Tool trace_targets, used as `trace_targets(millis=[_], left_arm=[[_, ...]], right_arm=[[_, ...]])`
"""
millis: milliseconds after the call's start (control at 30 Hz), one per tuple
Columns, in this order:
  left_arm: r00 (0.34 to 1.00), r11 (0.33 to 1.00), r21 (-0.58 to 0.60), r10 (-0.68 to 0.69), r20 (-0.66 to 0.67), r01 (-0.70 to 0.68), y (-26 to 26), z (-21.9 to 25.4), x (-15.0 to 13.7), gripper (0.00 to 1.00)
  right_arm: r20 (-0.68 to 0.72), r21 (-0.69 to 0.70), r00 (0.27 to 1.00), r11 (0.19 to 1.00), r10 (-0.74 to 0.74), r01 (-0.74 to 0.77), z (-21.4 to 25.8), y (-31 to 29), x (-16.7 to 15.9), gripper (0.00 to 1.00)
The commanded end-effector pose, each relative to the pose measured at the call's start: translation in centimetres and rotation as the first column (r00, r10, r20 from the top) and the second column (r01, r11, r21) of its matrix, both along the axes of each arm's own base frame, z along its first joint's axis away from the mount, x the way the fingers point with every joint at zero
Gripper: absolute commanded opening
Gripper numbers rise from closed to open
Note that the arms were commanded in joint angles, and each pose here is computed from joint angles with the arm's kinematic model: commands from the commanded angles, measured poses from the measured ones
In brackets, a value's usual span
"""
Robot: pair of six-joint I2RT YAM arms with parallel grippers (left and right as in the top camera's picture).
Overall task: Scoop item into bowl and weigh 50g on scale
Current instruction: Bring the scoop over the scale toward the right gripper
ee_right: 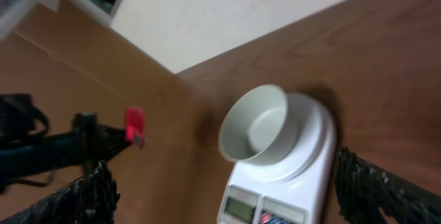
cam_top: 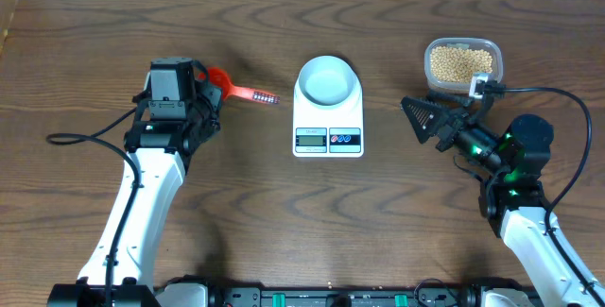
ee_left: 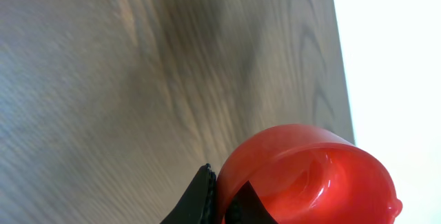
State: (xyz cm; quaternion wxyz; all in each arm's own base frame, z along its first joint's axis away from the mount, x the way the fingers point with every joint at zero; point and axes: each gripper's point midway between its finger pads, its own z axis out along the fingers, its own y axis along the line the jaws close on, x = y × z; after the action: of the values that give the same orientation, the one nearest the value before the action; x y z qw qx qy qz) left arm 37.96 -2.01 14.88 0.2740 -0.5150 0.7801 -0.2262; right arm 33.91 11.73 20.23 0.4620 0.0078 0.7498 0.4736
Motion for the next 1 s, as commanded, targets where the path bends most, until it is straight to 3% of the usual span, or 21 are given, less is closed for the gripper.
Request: trace_targets(millis=[0, 200, 567, 967], left_arm=[[0.999, 0.998, -0.044, -0.047, 0.008, 0.047, -1.9, 0.2, -0.1, 0.07], [0.99, 0.99, -0.041, -0.129, 0.055, 0.132, -5.1, 1.0, 0.2, 0.07], [0.956, 0.965, -0.038, -0.251, 0.151, 0.259, -10.4, 2.7, 0.6, 0.07], [0.908, 0.93, -0.039, -0.346, 0.237, 0.365, -15.0, 4.4, 0.2, 0.07]], right_arm=[[-0.043, 0.072, 0.998, 0.997, 0.036, -0.033, 1.0, 0.5, -0.2, 0.99], [0.029, 0.051, 0.999, 0.998, -0.037, 0.036, 2.0, 0.2, 0.9, 0.99], [0.095, -0.026, 0.995, 0.999, 0.021, -0.019, 1.8, 5.7, -0.2, 0.97], [0.106, -0.027, 0.992, 0.998, 0.067, -0.065, 2.0, 8.5, -1.4, 0.77]])
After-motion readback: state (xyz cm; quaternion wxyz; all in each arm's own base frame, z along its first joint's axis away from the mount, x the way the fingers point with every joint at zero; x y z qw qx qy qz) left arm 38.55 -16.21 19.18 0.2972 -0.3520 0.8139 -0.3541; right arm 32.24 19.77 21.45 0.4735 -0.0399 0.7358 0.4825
